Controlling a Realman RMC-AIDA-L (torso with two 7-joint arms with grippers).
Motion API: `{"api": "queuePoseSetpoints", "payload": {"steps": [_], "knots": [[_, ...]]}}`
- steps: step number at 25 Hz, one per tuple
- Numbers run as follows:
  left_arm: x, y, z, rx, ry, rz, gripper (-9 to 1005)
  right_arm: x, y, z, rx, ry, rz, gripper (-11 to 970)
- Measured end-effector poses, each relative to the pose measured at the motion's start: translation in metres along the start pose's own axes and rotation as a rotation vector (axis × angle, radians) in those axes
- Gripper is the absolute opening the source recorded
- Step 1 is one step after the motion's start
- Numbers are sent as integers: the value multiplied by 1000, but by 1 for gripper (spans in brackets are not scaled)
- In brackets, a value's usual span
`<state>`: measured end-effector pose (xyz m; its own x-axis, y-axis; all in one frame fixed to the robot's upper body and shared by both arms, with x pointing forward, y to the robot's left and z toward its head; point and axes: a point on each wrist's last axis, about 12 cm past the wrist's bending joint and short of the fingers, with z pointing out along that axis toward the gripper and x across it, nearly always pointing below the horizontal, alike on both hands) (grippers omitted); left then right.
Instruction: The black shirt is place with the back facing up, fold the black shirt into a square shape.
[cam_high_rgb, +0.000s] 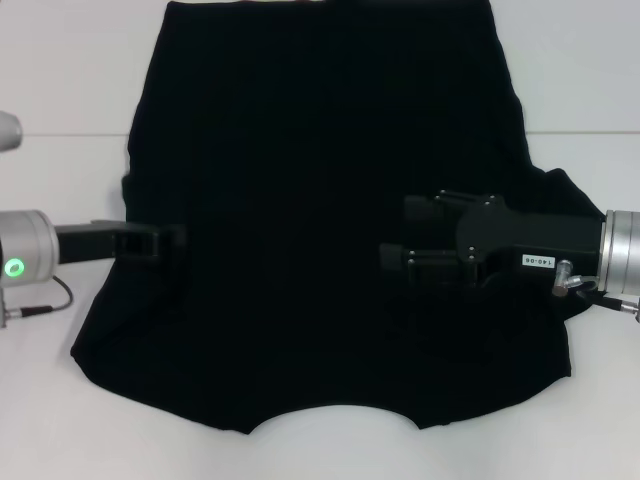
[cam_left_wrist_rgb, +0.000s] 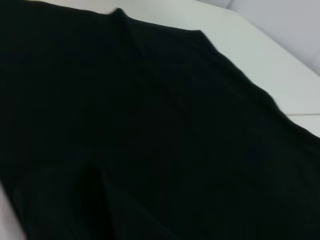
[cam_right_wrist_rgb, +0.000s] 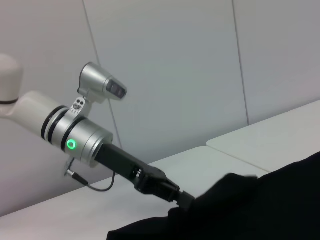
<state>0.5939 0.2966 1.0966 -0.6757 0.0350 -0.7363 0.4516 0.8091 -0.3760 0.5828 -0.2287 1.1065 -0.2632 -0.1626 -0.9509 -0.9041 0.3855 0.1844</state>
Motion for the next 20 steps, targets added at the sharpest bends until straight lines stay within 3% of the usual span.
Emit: {"api": "queuePoseSetpoints", "payload": {"steps": [13,20], "knots": [[15,-22,24,119,7,19,12,2,1,1,-1,-2,-11,897],[11,-23,25,118,-6,20,229,-1,-1,1,4,-2,-16,896]]}}
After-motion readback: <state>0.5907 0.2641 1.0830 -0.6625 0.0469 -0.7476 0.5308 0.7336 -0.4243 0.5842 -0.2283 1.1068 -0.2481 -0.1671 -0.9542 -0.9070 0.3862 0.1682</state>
